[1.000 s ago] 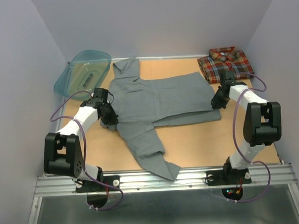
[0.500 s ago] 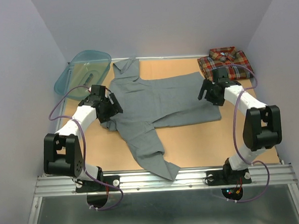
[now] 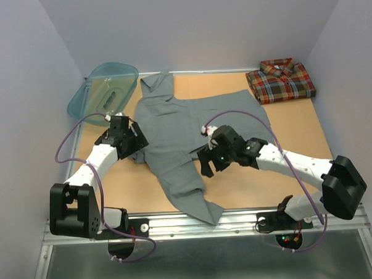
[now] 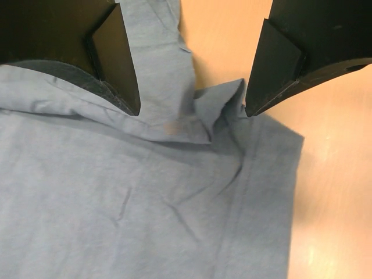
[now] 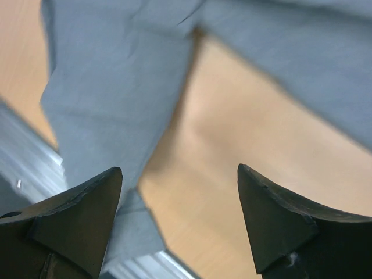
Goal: Fold and stack the long sleeve shirts
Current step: Fold the shirt
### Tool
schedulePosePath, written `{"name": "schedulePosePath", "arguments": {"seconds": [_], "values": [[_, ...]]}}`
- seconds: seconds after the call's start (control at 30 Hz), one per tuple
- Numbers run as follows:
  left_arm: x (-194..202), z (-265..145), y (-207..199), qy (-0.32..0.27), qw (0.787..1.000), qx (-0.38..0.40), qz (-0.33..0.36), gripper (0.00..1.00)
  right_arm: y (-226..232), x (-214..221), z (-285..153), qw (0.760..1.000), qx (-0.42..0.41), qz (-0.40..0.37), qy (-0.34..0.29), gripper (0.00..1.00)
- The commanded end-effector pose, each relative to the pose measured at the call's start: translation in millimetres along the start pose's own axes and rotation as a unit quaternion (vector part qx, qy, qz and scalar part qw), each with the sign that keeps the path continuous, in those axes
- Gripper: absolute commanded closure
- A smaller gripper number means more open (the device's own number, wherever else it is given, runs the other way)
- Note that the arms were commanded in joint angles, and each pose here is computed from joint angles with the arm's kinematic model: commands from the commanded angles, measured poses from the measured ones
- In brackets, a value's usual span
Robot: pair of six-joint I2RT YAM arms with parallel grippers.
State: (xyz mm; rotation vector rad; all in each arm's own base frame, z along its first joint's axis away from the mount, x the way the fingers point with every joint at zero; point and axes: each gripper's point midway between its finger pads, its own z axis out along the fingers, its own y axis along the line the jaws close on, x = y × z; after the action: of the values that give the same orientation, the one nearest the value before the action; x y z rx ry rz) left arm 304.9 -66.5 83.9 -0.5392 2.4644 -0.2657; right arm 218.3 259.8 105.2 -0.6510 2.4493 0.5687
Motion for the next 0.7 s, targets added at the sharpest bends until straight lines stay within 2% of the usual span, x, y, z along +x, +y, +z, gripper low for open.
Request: {"name": "schedulePosePath", "arguments": {"seconds": [0.0, 0.2, 0.43, 0.53, 0.67], "values": [[-17, 2, 19, -0.045, 0.998, -0.039, -0.036, 0.17, 42, 25, 3, 0.996, -0.069, -0.058, 0.022, 0.16], [-13, 23, 28, -0.044, 0.993, -0.051, -0.093, 0.28, 68, 47, 16, 0.989, -0.096, -0.091, 0.063, 0.17], [16, 48, 36, 0.014, 0.991, -0.073, -0.111, 0.39, 88, 75, 34, 0.978, -0.114, -0.138, 0.111, 0.19], [31, 48, 49, 0.028, 0.988, -0.092, -0.117, 0.46, 87, 83, 37, 0.976, -0.110, -0.145, 0.122, 0.20], [43, 43, 66, 0.030, 0.985, -0.111, -0.129, 0.48, 86, 83, 30, 0.976, -0.108, -0.151, 0.116, 0.20]]}}
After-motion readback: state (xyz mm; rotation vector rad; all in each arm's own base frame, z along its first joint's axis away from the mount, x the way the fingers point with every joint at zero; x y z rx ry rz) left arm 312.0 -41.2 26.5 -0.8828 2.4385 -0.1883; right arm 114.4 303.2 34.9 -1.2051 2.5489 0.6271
